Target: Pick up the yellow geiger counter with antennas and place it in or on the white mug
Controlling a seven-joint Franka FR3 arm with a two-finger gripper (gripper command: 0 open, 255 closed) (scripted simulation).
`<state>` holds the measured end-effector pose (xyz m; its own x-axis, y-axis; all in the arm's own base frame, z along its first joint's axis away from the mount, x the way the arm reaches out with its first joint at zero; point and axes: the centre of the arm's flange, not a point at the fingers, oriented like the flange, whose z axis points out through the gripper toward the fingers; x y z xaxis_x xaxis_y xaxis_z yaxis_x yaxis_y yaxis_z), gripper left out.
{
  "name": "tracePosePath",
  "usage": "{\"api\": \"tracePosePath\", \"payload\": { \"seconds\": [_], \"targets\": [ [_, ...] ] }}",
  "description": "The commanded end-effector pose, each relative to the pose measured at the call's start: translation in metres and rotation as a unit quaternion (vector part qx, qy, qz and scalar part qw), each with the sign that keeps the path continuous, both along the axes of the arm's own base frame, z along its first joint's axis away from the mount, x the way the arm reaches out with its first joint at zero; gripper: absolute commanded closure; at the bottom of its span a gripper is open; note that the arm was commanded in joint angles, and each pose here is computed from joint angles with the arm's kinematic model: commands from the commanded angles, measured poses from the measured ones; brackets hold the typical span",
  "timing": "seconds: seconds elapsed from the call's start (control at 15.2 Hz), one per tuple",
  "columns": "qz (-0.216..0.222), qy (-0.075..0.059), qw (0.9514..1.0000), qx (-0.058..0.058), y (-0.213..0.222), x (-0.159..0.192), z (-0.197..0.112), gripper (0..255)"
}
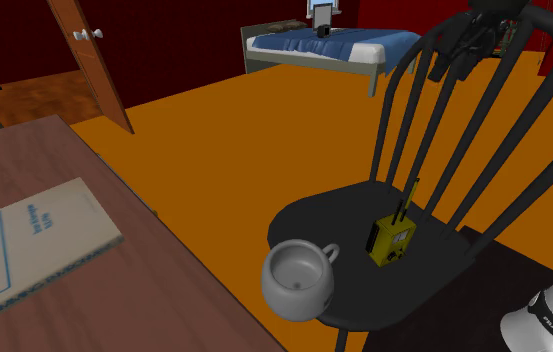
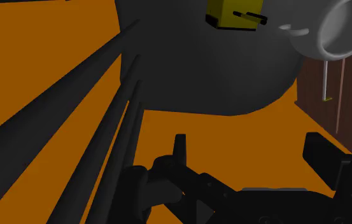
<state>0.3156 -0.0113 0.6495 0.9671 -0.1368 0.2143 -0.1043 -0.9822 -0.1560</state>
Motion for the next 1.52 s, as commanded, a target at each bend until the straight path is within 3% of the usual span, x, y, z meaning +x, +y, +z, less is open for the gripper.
{"api": "tracePosePath", "payload": {
  "seconds": [0.0,0.26,0.53,0.79,0.92,1.12,1.19,1.45],
  "targets": [
    [0.000,0.000,1.0000,0.000,0.000,0.000,0.000,0],
    [0.079,0.047,0.9954,-0.027,0.037,0.027,-0.036,0],
    [0.157,0.093,0.9817,-0.054,0.076,0.045,-0.077,0],
    [0.234,0.138,0.9589,-0.081,0.114,0.052,-0.120,0],
    [0.272,0.160,0.9443,-0.094,0.132,0.052,-0.143,0],
    [0.327,0.193,0.9182,-0.113,0.158,0.047,-0.178,0],
    [0.333,0.196,0.9152,-0.115,0.161,0.046,-0.182,0],
    [0.333,0.196,0.9152,-0.115,0.159,0.042,-0.202,0]
  ]
}}
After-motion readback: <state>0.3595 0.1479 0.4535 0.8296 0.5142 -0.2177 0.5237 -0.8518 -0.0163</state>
